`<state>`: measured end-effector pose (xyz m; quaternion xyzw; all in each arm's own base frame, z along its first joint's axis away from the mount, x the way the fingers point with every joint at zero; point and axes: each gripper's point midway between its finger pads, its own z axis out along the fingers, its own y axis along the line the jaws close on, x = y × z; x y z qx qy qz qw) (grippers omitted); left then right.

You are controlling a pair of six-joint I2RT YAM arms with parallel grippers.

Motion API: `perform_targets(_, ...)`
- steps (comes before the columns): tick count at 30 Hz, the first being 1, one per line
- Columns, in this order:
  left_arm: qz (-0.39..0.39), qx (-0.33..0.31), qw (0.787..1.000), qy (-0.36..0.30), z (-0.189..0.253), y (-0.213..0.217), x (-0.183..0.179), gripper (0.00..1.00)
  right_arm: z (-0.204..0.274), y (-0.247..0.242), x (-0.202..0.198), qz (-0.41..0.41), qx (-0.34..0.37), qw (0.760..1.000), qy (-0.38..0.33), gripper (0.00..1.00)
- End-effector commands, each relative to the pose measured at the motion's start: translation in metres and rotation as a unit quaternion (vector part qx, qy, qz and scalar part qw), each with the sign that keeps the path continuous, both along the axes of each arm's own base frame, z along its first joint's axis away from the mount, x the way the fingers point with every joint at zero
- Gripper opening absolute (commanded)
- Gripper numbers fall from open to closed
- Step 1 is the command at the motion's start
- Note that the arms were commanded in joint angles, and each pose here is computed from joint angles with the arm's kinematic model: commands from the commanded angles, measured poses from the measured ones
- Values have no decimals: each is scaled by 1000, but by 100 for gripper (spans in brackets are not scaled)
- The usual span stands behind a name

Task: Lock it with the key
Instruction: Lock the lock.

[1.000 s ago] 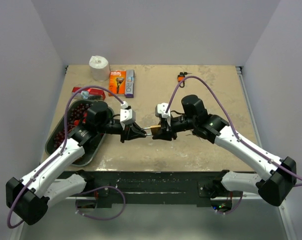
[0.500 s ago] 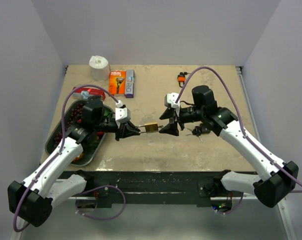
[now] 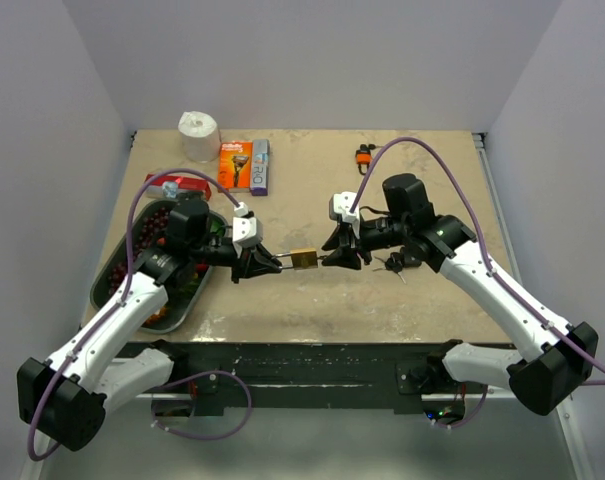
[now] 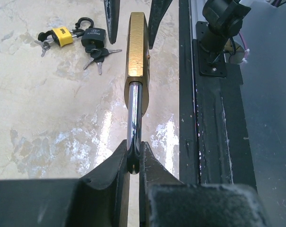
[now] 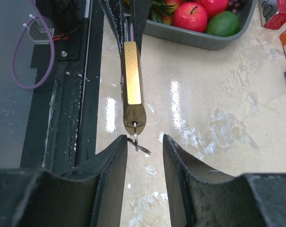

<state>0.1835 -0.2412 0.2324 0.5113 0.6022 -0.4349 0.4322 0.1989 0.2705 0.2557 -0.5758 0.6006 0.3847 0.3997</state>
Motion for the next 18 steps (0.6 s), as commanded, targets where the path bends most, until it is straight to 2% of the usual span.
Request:
perform_targets(1,-28,-39,997,-68,33,-6,4,0,25,5,3,9,27,999,-30,38)
perform_targets(4,-25,-38,997,-68,32,-6,5,0,23,6,4,11,27,999,-24,29)
perform_targets(8,-22,-38,997,-66,32,-6,5,0,20,7,5,11,23,999,-20,0)
perform_targets(13,-11,-26,997,-65,25,1,10,0,16,3,11,-13,12,1000,-13,0)
perform_targets(18,8,-6,997,-70,13,22,21,0,14,-20,35,-57,22,998,19,0)
